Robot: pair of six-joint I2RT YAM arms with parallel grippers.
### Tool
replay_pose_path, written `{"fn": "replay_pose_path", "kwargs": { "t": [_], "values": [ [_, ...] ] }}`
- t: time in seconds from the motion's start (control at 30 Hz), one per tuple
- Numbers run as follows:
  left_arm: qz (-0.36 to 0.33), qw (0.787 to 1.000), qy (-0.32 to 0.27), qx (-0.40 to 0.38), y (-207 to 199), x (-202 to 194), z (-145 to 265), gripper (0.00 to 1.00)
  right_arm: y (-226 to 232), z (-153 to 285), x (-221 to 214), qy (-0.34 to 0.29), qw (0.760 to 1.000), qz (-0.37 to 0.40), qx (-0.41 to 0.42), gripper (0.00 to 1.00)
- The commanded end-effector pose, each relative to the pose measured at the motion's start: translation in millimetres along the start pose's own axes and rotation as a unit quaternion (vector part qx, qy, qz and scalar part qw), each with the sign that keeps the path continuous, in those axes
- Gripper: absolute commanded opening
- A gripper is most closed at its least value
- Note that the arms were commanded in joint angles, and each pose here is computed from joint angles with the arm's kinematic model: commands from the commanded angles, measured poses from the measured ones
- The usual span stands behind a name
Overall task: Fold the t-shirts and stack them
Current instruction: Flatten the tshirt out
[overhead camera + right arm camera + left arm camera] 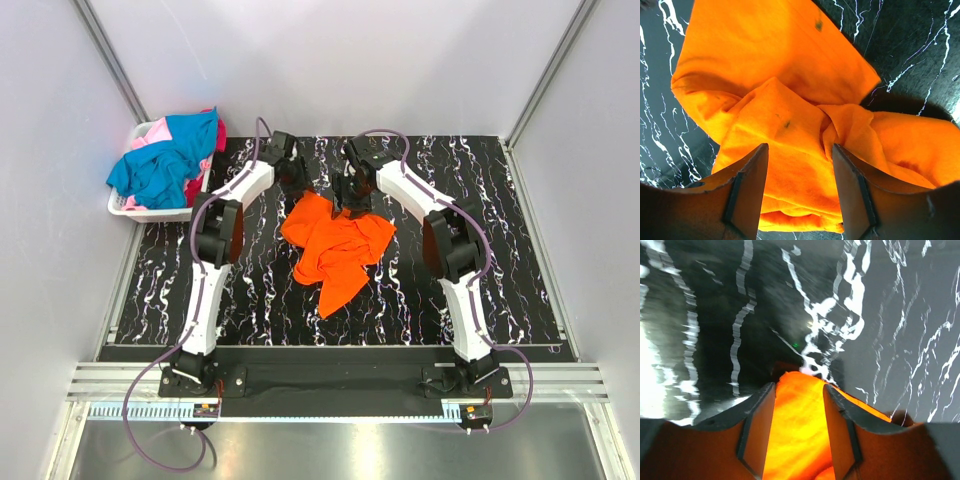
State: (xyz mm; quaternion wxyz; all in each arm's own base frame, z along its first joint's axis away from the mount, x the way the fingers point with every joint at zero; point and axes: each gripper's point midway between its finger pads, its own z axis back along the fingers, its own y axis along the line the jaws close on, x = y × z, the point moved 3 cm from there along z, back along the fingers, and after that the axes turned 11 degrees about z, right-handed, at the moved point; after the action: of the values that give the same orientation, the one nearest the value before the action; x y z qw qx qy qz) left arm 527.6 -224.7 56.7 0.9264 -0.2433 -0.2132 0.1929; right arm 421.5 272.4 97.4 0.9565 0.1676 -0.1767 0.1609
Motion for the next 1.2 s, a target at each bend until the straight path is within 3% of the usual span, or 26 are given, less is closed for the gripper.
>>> {"fn": "replay_pose_path", "kwargs": {
  "t": [0.0, 0.13, 0.17, 0.27, 0.47, 0.7, 0.8, 0.9, 1.17],
  "values": [
    [-0.029, 0.999, 0.018, -0.002, -5.6, -18.7, -10.7, 0.46, 12.9, 25.3, 8.0, -0.024, 1.000, 0.006, 0.007, 0.61],
    [-0.031, 0.999, 0.017, 0.023, 3.1, -26.2, -14.2, 0.30, 11.8, 26.7, 7.9, -0.025, 1.000, 0.005, 0.005, 0.60],
    [-0.032, 0.999, 0.016, 0.030, 6.1, -27.8, -13.2, 0.18, 11.9, 28.0, 8.2, -0.026, 1.000, 0.005, 0.004, 0.59],
    [-0.038, 0.998, 0.005, 0.049, 11.5, -25.9, -8.4, 0.00, 11.3, 30.8, 10.4, -0.031, 0.999, 0.007, 0.000, 0.56],
    [-0.062, 0.995, -0.042, 0.073, 7.0, -8.2, 26.0, 0.00, -1.6, 40.2, 14.0, -0.048, 0.998, 0.006, -0.050, 0.43],
    [-0.101, 0.978, -0.170, 0.074, -28.5, 34.9, 142.6, 0.00, -27.3, 64.2, 25.2, -0.083, 0.985, 0.011, -0.149, 0.36],
    [-0.108, 0.968, -0.218, 0.055, -45.4, 47.5, 197.3, 0.00, -38.8, 77.1, 31.7, -0.098, 0.977, 0.002, -0.187, 0.40],
    [-0.105, 0.959, -0.261, 0.032, -57.3, 55.4, 254.6, 0.00, -47.6, 87.3, 36.8, -0.106, 0.976, -0.011, -0.192, 0.50],
    [-0.108, 0.953, -0.282, 0.008, -62.1, 52.5, 300.5, 0.00, -47.1, 89.6, 32.9, -0.102, 0.978, -0.014, -0.184, 0.62]
  ]
}}
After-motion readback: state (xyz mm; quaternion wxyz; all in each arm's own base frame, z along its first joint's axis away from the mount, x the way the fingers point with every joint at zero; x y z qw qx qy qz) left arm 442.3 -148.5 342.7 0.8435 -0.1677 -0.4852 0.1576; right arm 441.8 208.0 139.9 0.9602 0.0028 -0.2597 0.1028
